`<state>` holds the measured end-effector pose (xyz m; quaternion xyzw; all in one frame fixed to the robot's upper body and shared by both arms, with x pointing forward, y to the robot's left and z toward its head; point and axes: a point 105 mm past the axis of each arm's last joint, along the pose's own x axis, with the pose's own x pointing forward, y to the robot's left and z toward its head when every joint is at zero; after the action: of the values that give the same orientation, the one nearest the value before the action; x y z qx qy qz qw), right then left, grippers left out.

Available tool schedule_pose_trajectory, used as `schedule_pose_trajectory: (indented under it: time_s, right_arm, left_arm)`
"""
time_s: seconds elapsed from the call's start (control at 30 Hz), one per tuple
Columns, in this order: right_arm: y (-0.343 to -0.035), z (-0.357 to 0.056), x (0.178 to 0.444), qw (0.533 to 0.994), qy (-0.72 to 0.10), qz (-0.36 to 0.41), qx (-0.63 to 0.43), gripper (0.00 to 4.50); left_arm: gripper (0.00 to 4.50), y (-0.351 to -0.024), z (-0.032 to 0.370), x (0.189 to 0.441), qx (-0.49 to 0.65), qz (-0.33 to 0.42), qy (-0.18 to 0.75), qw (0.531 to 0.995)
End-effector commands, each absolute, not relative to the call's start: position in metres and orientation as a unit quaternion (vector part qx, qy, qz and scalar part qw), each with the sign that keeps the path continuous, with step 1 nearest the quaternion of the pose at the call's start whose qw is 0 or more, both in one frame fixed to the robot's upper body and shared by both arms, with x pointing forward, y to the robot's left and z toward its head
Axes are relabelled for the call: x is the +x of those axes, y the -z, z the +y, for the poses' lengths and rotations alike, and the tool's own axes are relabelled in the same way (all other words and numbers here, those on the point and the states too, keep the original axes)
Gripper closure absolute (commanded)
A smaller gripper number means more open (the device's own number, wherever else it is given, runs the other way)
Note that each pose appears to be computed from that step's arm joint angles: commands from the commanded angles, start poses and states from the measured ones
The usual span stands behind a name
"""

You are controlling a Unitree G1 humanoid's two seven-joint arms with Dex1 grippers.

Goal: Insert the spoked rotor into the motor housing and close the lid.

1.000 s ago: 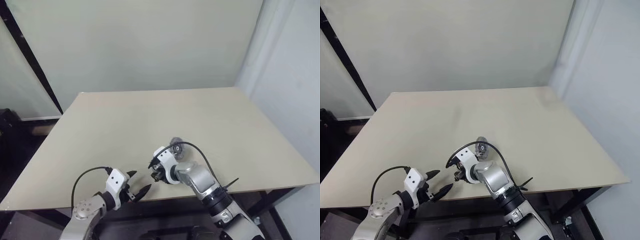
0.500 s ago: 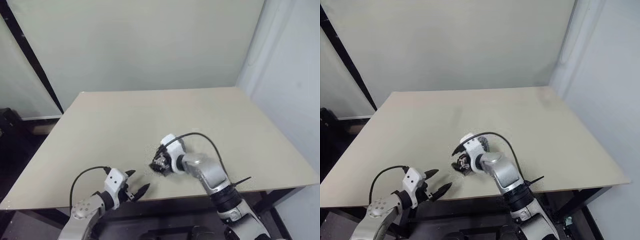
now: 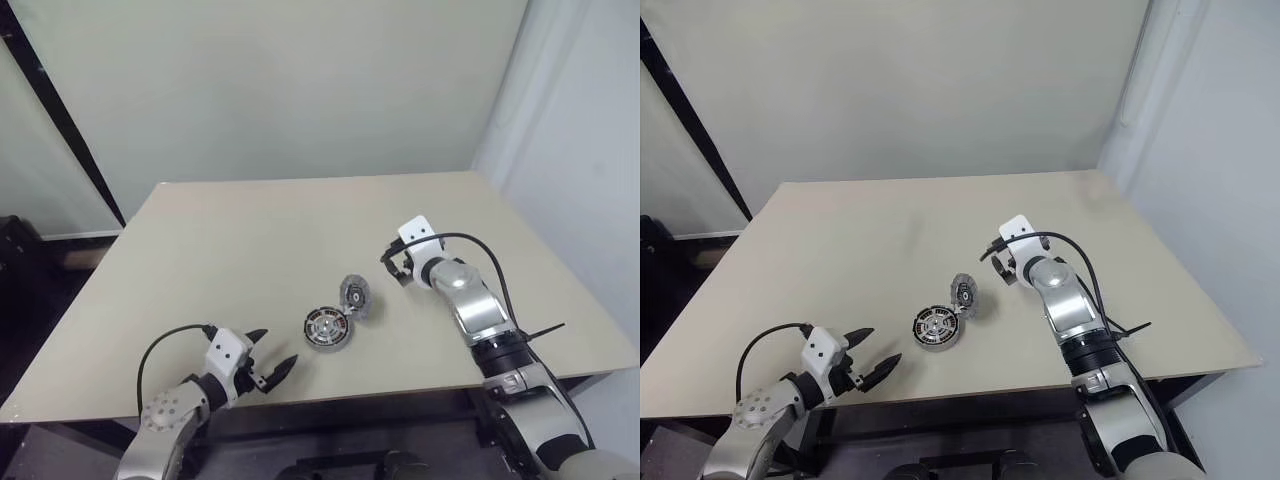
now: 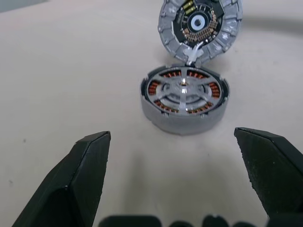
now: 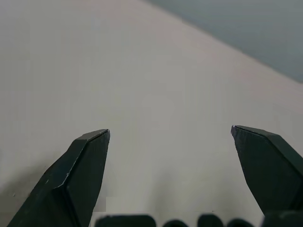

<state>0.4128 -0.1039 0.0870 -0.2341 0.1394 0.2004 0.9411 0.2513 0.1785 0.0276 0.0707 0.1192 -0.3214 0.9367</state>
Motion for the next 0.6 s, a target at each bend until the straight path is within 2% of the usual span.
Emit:
schedule_pose_trajectory:
  time_s: [0.03, 0.23, 0.47, 0.6]
  right_arm:
    - [-0.082, -0.087, 0.412, 0.937, -0.232, 0.126, -0.228, 0.02]
    - [-0.07, -0.032, 0.388, 0.931, -0.316, 0.123, -0.135, 0.02]
    - [-0.058, 0.004, 0.362, 0.912, -0.371, 0.132, -0.116, 0.02]
    - [-0.048, 0.011, 0.353, 0.903, -0.391, 0.14, -0.114, 0.0]
  left_arm:
    - [0.0, -0.04, 0.184, 0.257, 0.08, 0.095, 0.313, 0.942]
    - [0.0, -0.042, 0.186, 0.257, 0.081, 0.093, 0.309, 0.943]
    - [0.0, -0.05, 0.188, 0.262, 0.06, 0.082, 0.286, 0.953]
    - [0.87, -0.052, 0.188, 0.263, 0.049, 0.087, 0.279, 0.955]
